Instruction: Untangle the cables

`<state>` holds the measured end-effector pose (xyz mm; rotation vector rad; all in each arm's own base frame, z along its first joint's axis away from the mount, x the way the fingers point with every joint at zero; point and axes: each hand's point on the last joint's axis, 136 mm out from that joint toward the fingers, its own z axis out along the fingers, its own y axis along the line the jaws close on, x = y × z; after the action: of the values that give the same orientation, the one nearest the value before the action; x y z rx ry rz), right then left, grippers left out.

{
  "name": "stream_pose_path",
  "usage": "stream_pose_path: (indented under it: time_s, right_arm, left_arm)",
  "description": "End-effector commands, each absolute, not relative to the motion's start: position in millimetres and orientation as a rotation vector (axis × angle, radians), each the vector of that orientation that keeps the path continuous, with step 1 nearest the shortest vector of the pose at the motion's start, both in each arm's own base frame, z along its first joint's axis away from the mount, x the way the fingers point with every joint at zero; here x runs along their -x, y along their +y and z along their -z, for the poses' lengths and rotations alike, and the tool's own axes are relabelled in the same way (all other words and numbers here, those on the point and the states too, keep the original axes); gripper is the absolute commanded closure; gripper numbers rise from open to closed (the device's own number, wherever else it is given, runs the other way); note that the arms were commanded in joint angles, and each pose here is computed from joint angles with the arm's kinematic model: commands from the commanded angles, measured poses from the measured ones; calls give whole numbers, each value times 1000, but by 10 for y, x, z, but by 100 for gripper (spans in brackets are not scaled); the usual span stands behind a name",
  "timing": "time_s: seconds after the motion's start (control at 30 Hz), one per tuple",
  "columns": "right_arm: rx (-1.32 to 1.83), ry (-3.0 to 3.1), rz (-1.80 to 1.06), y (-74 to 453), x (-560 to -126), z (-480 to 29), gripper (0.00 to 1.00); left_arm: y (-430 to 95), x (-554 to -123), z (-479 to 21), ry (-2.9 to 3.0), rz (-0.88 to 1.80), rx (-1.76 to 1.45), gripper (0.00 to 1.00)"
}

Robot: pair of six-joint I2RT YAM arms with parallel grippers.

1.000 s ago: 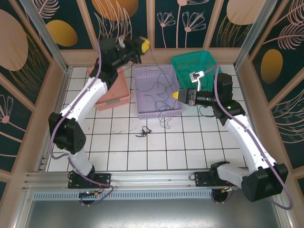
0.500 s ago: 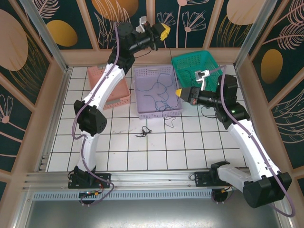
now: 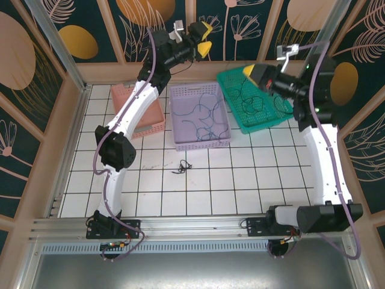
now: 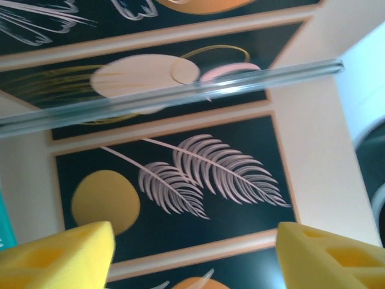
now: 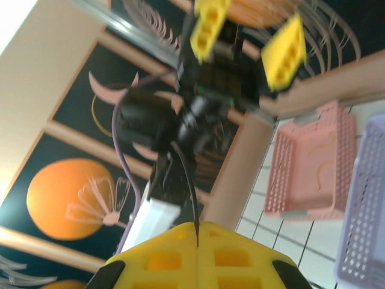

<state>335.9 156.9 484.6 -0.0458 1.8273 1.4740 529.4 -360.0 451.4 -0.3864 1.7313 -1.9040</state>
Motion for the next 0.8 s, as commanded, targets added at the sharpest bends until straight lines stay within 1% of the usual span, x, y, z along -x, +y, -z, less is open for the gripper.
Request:
stream_pose_path:
  time_s: [0.0,0.07,0.17,0.4,0.53,0.63,0.77]
  right_arm:
    - [-15,1813,-1391,1387,-3525,-5025,100]
    - [-60,1823,-1307,1237,-3667,-5027,100]
    - [-123,1826,-1202,1032,-3870,-5004,100]
    - [-249,1897,-896,631,-4435,-4607,100]
    - [-277,1999,-776,504,-4722,-4093,100]
    - [-345,2102,-727,416,-4894,-3528,100]
    - [-393,2217,-757,438,-5142,-2760,100]
  left_arm:
    - [-3365,-5301,-4371,1799,1660,386,16]
    - [-3307,-5300,-4145,1874,1556,398,15]
    - [-3269,-5226,-3782,1982,1471,416,16]
    - [-3113,-4781,-3339,2074,1395,439,21]
    - [-3138,-4493,-3131,2136,1399,432,23]
    - [-3162,-4305,-3013,2169,1403,435,24]
    - [-3131,-4084,-2967,2183,1412,443,25]
